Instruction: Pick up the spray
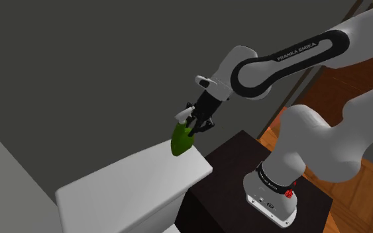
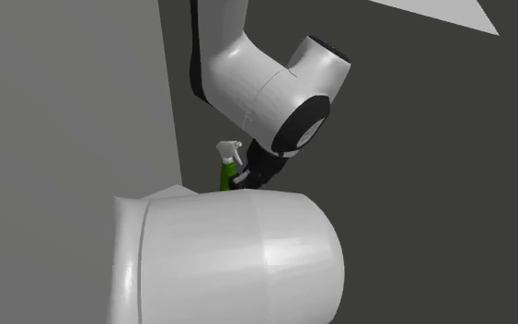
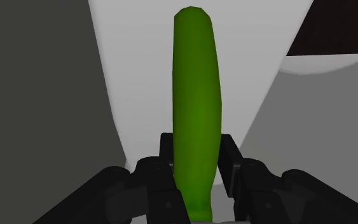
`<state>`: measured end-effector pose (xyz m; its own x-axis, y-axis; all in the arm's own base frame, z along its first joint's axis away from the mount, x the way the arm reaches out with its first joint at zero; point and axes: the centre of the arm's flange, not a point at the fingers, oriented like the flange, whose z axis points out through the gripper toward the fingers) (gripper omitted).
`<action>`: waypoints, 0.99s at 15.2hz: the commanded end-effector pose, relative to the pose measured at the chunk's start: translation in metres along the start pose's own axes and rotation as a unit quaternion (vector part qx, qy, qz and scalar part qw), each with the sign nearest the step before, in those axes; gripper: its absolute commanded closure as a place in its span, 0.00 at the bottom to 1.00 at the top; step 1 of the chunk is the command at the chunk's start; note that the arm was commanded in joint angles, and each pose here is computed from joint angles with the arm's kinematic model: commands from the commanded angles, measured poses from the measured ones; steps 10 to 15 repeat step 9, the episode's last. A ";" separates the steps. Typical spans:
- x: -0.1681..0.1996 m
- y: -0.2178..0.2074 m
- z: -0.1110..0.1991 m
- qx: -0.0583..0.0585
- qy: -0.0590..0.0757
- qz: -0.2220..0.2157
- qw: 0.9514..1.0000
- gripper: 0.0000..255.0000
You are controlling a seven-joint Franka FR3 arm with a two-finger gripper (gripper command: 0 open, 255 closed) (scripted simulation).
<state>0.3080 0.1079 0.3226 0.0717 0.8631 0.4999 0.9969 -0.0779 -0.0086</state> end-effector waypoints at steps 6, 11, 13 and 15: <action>0.018 -0.002 -0.032 0.000 -0.001 0.000 1.000 1.00; 0.021 -0.002 -0.038 0.000 -0.001 0.000 1.000 1.00; 0.021 -0.002 -0.038 0.000 -0.001 0.000 1.000 1.00; 0.021 -0.002 -0.038 0.000 -0.001 0.000 1.000 1.00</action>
